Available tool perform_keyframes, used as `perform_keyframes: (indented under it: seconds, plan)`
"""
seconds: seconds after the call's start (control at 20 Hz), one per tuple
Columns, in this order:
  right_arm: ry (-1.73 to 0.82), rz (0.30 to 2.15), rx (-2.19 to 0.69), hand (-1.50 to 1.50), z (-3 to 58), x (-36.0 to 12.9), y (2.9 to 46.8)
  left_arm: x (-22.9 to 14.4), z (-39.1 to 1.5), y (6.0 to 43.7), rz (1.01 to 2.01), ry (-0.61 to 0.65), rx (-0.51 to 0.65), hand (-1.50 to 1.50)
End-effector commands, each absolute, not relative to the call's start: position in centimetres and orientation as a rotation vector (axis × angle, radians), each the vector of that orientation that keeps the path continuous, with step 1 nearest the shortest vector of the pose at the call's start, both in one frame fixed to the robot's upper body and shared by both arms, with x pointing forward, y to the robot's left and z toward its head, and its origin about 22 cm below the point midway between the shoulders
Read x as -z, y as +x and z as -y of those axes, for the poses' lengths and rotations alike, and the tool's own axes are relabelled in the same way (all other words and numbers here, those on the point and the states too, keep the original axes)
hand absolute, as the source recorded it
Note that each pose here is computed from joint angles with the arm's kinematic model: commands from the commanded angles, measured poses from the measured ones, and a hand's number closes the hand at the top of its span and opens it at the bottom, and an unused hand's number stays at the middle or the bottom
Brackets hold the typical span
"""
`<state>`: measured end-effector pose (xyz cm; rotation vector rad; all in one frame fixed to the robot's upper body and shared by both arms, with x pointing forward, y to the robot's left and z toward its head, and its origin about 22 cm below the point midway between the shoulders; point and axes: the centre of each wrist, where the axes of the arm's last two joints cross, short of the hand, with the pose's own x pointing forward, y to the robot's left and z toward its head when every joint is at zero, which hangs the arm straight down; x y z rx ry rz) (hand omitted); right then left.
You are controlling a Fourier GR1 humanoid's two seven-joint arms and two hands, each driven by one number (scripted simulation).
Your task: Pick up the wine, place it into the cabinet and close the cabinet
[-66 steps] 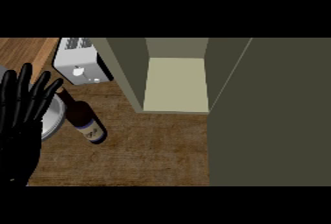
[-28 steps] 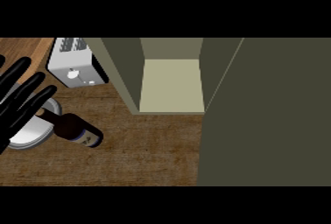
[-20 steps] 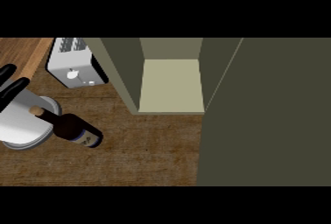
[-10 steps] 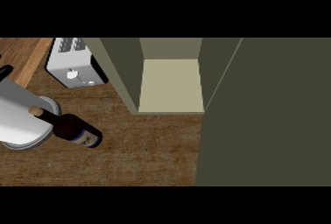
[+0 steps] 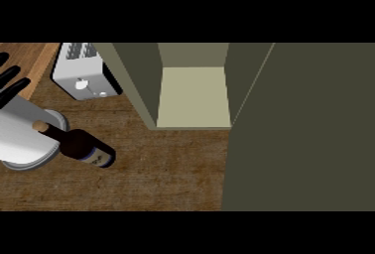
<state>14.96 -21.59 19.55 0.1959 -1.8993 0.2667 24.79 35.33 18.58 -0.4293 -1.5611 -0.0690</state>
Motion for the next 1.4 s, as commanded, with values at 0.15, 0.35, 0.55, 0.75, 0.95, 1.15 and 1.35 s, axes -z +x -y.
perform_keyframes:
  seconds: [0.15,0.35,0.55,0.75,0.95,1.15,1.35]
  plan:
    - [0.231,1.949,-0.29,-1.5,22.9,-21.6,11.6,-14.9,-36.3,25.8,1.489,-0.435,0.082,-1.5]
    - [0.248,1.917,-0.289,-1.5,22.3,-20.5,13.3,-13.6,-36.1,26.9,1.465,-0.428,0.103,-1.5]
    - [0.23,1.951,-0.293,-1.5,22.4,-21.5,12.3,-10.4,-35.5,27.7,1.451,-0.443,0.079,-1.5]
    - [0.249,1.936,-0.284,-1.5,22.3,-21.3,11.2,-9.2,-35.5,27.9,1.501,-0.374,0.049,-1.5]
    - [0.248,1.944,-0.281,-1.5,21.9,-21.0,10.9,-8.3,-35.8,28.0,1.511,-0.344,0.044,-1.5]
    - [0.229,1.932,-0.302,-1.5,23.5,-21.3,11.3,-5.8,-37.7,27.3,1.498,-0.356,0.06,-1.5]
    - [0.227,1.938,-0.282,-1.5,23.1,-22.0,11.7,-3.8,-37.6,27.5,1.472,-0.356,0.063,-1.5]
